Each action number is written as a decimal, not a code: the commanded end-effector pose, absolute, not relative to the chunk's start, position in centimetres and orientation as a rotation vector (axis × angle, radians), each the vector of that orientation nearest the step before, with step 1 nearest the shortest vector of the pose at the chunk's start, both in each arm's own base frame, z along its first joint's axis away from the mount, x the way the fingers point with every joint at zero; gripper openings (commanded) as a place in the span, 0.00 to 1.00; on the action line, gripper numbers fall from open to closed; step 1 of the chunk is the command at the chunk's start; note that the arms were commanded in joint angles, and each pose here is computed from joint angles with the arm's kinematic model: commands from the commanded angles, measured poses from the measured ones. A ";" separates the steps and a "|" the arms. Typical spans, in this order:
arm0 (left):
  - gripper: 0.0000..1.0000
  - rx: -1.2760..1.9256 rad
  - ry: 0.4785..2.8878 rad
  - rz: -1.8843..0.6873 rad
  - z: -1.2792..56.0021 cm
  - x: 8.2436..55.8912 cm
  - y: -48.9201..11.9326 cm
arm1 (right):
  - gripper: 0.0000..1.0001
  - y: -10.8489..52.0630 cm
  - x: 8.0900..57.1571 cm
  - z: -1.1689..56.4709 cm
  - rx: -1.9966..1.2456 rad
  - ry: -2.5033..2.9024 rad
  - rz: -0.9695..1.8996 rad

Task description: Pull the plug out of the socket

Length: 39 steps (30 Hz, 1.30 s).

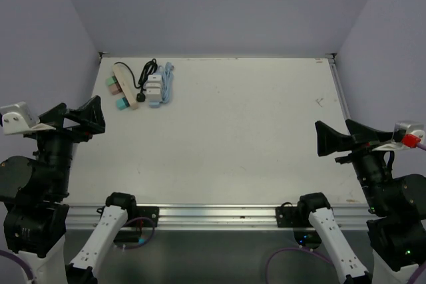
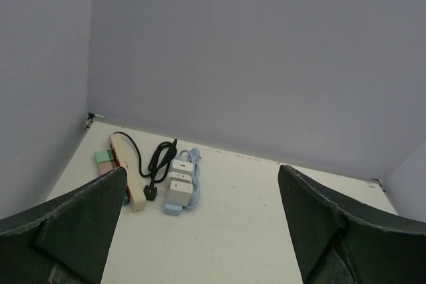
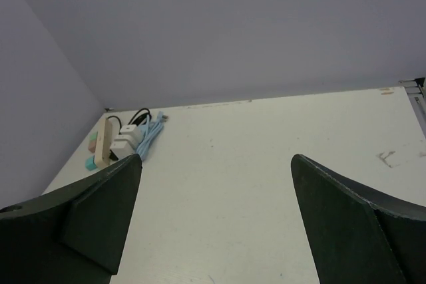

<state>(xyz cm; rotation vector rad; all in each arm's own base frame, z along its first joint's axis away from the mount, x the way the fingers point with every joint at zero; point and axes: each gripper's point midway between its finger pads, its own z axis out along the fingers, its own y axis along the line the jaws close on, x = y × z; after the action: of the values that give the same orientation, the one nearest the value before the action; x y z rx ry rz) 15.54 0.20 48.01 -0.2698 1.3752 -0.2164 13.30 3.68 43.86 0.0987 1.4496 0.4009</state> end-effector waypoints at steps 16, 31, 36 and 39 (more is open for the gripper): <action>1.00 -0.286 1.535 -0.230 42.3 19.5 -1.0 | 0.99 5.3 15.2 40.5 0.054 1.593 0.444; 1.00 -0.278 1.972 -0.174 23.9 29.3 -3.5 | 0.99 7.1 18.7 32.8 0.144 1.832 0.530; 0.99 -0.301 2.036 -0.171 18.1 33.3 -4.2 | 0.99 8.8 18.8 31.2 0.069 1.868 0.607; 0.99 -0.346 2.097 -0.144 15.0 35.6 -4.2 | 0.99 9.7 18.9 31.0 0.013 1.876 0.644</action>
<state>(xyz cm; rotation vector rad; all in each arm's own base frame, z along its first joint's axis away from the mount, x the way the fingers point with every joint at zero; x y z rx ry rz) 31.37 -3.45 13.11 -0.3012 2.2456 -0.0814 18.57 7.98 29.99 0.1012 1.9106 0.5574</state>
